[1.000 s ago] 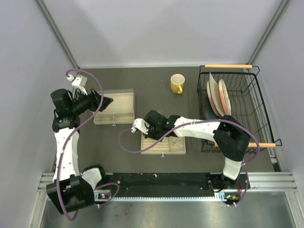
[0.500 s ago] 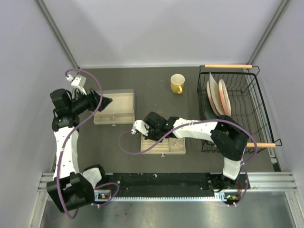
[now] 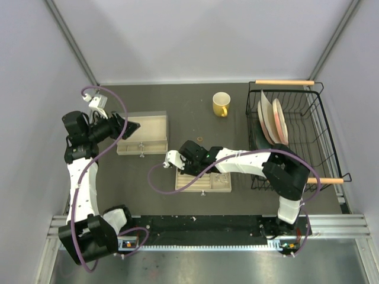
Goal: Organize the mixed jewelry
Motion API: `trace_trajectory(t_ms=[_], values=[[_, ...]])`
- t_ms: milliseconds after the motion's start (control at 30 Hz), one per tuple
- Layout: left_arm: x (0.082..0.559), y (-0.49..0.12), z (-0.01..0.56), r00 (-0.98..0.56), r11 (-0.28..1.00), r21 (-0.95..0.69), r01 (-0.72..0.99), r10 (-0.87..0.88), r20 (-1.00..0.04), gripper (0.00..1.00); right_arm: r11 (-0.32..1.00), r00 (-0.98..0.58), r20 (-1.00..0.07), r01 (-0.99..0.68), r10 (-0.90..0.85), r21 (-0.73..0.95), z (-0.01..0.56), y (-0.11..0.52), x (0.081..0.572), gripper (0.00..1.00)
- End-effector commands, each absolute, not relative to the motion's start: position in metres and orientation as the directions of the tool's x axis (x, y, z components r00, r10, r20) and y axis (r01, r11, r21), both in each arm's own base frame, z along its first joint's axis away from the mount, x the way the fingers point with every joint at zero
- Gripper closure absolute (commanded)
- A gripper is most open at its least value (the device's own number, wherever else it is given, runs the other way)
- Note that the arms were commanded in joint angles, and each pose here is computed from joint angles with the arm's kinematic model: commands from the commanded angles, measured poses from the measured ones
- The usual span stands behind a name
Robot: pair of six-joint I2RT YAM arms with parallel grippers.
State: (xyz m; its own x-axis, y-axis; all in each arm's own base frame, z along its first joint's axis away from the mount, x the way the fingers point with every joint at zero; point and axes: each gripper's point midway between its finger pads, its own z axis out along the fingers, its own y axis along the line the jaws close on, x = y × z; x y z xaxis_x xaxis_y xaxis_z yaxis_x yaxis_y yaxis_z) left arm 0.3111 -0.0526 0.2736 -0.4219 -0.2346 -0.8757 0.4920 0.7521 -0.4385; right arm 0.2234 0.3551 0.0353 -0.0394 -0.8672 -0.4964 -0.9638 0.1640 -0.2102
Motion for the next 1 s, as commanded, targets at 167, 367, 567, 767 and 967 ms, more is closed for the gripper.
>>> trace_trajectory(t_ms=[167,367,567,767,967], values=[[0.311,-0.052,0.281,-0.405,0.744,-0.424,0.516,-0.224,-0.886,0.33,0.194,-0.003,-0.517,-0.929,-0.856,-0.315,0.091,0.360,0.241,0.64],[0.311,-0.051,0.283,-0.400,0.747,-0.416,0.518,-0.219,-0.890,0.33,0.256,0.014,-0.585,-0.891,-0.811,-0.376,0.142,0.364,0.262,0.61],[0.312,-0.051,0.282,-0.406,0.743,-0.425,0.518,-0.224,-0.886,0.33,0.392,-0.080,-0.614,-0.831,-0.786,-0.394,0.162,0.350,0.315,0.60],[0.314,-0.048,0.283,-0.402,0.750,-0.421,0.510,-0.226,-0.888,0.33,0.492,-0.206,-0.607,-0.796,-0.768,-0.353,0.144,0.341,0.364,0.60],[0.314,-0.045,0.284,-0.392,0.762,-0.404,0.506,-0.215,-0.895,0.33,0.524,-0.269,-0.605,-0.799,-0.750,-0.295,0.125,0.344,0.388,0.63]])
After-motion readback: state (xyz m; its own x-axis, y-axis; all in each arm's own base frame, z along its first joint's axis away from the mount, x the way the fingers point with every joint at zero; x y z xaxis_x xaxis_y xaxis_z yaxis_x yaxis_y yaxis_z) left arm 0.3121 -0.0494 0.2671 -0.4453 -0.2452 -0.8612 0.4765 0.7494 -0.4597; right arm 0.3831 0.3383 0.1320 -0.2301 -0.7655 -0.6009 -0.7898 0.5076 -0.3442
